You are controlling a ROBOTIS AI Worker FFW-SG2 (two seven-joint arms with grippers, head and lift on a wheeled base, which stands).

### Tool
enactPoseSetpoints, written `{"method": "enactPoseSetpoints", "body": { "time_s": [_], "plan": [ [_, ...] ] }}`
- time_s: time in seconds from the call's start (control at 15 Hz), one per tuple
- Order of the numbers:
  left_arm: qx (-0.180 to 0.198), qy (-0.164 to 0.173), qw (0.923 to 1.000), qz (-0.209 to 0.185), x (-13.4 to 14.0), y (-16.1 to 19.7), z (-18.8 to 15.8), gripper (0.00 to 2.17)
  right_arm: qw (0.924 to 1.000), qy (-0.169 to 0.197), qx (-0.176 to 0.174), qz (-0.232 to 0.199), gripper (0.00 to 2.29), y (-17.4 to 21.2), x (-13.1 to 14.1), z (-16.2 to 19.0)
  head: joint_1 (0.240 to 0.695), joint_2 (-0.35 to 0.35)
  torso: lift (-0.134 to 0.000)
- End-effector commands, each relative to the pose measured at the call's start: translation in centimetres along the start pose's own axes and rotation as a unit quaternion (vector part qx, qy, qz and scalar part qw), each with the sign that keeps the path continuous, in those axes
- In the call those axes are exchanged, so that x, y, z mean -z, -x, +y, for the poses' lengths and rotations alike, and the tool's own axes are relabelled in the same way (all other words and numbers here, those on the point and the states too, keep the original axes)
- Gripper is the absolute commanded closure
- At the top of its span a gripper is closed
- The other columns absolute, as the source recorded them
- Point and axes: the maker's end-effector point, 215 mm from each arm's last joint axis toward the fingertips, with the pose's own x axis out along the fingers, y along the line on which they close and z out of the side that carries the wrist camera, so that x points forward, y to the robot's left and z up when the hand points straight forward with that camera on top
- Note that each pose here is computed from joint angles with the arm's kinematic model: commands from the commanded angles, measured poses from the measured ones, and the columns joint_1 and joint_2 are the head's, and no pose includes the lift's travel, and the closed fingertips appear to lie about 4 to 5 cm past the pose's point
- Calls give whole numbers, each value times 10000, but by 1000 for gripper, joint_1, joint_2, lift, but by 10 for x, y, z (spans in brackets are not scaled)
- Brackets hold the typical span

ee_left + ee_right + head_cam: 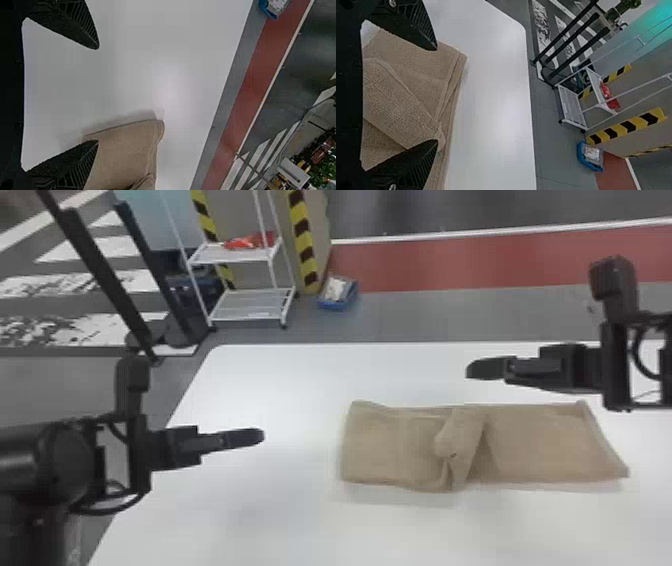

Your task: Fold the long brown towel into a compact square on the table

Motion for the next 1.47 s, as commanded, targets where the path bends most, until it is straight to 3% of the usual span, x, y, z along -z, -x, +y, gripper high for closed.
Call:
{"method": "enactPoseSetpoints", "body": {
  "time_s": [0.0, 0.53, 0.87, 1.27, 1.4],
  "plan": [
    [-26, 51, 10000, 22, 1, 5, 8, 39, 9996, -166, -123, 210, 49, -13, 20, 0, 695, 215, -124],
    [75, 221, 9996, 142, 11, 5, 16, 39, 9938, -503, -69, 984, 49, -47, 84, -13, 695, 265, -124],
    [47, 357, 9992, 192, 16, 7, 28, 39, 9939, -504, -241, 948, 53, -48, 70, -4, 695, 282, -124],
    [78, 397, 9990, 192, 17, 8, 29, 39, 9874, -860, -511, 1229, 90, -61, 82, -1, 695, 299, -124],
    [77, 421, 9989, 195, 18, 8, 30, 39, 9875, -840, -519, 1228, 424, -61, 80, 1, 695, 304, -124]
  ]
}}
